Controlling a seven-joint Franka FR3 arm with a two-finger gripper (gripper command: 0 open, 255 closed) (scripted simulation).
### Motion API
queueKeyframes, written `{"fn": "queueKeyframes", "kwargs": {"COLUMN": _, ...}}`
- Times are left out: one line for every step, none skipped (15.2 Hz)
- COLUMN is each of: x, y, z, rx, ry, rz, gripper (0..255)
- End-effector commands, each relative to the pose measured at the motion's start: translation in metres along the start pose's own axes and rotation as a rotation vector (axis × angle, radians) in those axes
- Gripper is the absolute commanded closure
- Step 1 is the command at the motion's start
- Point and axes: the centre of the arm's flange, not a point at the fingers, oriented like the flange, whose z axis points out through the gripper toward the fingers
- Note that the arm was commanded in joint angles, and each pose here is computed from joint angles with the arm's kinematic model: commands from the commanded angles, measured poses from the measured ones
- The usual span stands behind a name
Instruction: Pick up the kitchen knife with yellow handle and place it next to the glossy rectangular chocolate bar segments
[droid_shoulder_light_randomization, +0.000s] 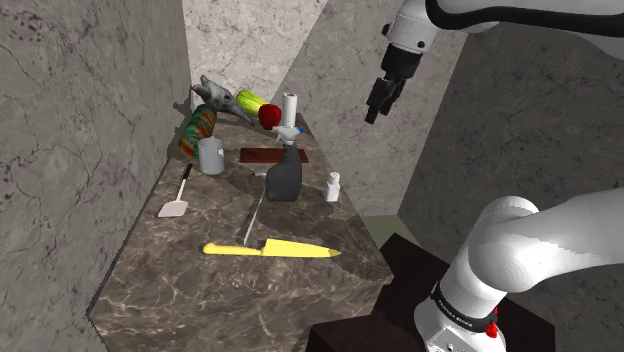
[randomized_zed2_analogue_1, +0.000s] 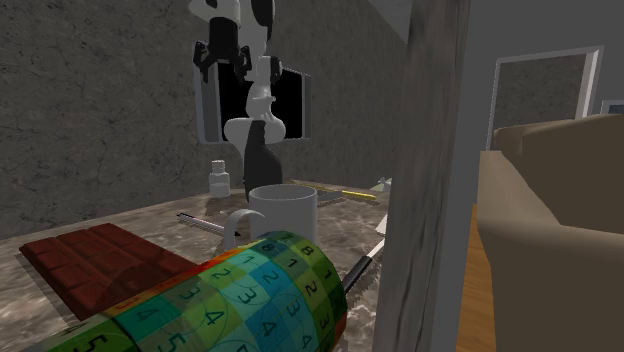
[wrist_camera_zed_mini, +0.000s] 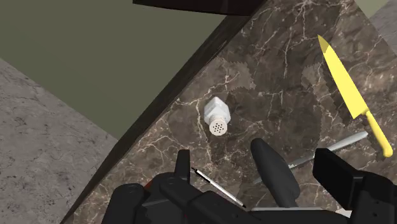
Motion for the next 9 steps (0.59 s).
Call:
{"fn": "queueKeyframes", "kwargs": {"x": 0.0, "y": 0.0, "z": 0.0, "rx": 0.0, "ry": 0.0, "rz": 0.0, "gripper": 0}}
{"fn": "queueKeyframes", "kwargs": {"x": 0.006, "y": -0.008, "z": 0.008, "rx": 0.003, "ry": -0.001, "rz": -0.02, "gripper": 0}}
{"fn": "queueKeyframes", "kwargs": {"x": 0.013, "y": -0.017, "z": 0.016, "rx": 0.005, "ry": -0.003, "rz": -0.04, "gripper": 0}}
{"fn": "queueKeyframes", "kwargs": {"x": 0.019, "y": -0.025, "z": 0.024, "rx": 0.008, "ry": -0.004, "rz": -0.06, "gripper": 0}}
{"fn": "queueKeyframes", "kwargs": {"x": 0.025, "y": -0.034, "z": 0.031, "rx": 0.01, "ry": -0.005, "rz": -0.08, "gripper": 0}}
{"fn": "queueKeyframes", "kwargs": {"x": 0.03, "y": -0.042, "z": 0.039, "rx": 0.013, "ry": -0.007, "rz": -0.1, "gripper": 0}}
{"fn": "queueKeyframes", "kwargs": {"x": 0.036, "y": -0.051, "z": 0.047, "rx": 0.015, "ry": -0.008, "rz": -0.12, "gripper": 0}}
{"fn": "queueKeyframes", "kwargs": {"x": 0.041, "y": -0.06, "z": 0.055, "rx": 0.018, "ry": -0.009, "rz": -0.14, "gripper": 0}}
{"fn": "queueKeyframes", "kwargs": {"x": 0.046, "y": -0.069, "z": 0.063, "rx": 0.02, "ry": -0.011, "rz": -0.16, "gripper": 0}}
